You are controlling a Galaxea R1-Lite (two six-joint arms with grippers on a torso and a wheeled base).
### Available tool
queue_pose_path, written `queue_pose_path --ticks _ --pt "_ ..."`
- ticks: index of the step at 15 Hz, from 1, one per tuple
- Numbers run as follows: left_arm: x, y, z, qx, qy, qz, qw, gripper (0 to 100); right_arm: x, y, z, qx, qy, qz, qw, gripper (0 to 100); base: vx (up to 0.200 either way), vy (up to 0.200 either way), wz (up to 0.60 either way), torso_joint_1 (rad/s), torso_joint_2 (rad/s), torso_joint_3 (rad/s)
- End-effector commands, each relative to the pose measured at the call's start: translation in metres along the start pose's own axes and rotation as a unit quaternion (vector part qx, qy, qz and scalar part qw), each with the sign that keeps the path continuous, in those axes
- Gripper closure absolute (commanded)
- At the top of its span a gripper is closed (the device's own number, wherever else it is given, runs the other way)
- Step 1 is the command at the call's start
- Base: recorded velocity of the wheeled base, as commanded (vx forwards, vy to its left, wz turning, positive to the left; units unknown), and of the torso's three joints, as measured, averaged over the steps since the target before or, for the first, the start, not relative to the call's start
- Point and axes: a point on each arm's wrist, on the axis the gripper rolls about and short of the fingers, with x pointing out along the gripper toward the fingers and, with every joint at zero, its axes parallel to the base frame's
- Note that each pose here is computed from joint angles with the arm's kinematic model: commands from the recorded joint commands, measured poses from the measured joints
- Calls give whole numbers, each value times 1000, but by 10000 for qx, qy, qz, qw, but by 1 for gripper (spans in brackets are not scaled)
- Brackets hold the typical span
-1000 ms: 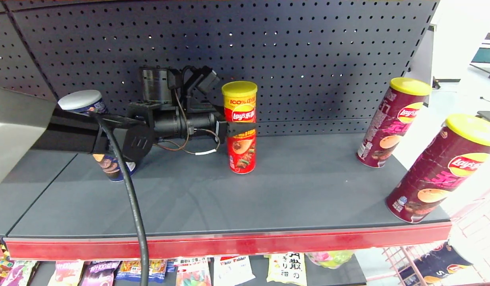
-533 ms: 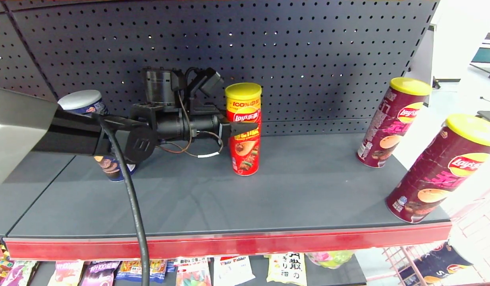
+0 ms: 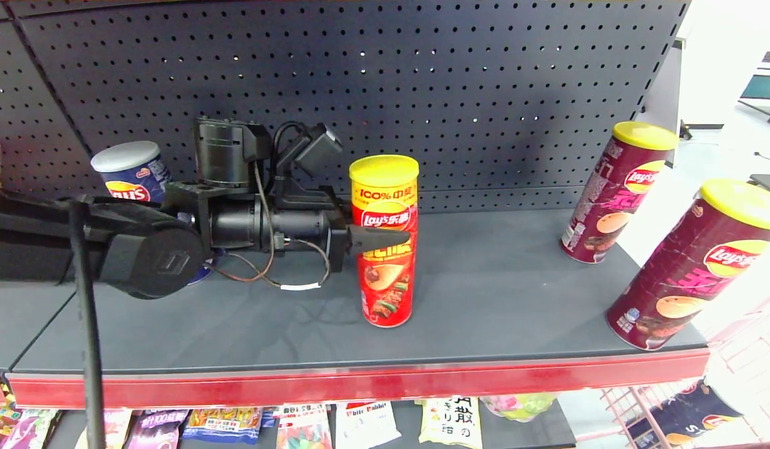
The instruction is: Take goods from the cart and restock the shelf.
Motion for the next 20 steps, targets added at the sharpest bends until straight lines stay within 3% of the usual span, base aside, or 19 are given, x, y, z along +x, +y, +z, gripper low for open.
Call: queue_pose_path --ticks 1,2,5,10,20 --pt "-5 -15 5 59 -21 -74 10000 100 0 0 1 -2 -3 5 10000 100 0 0 0 0 0 0" --pt "-6 -16 3 39 4 -85 10000 100 0 0 1 -3 -11 5 10000 100 0 0 0 0 0 0" --pt "-9 -18 -7 164 111 -99 9998 100 0 0 2 -4 -19 4 10000 100 0 0 0 0 0 0" --pt "-12 -22 -4 230 77 -116 9996 100 0 0 2 -4 -19 4 10000 100 0 0 0 0 0 0" --pt "-22 -38 -17 193 248 -189 9993 100 0 0 2 -4 -19 4 10000 100 0 0 0 0 0 0"
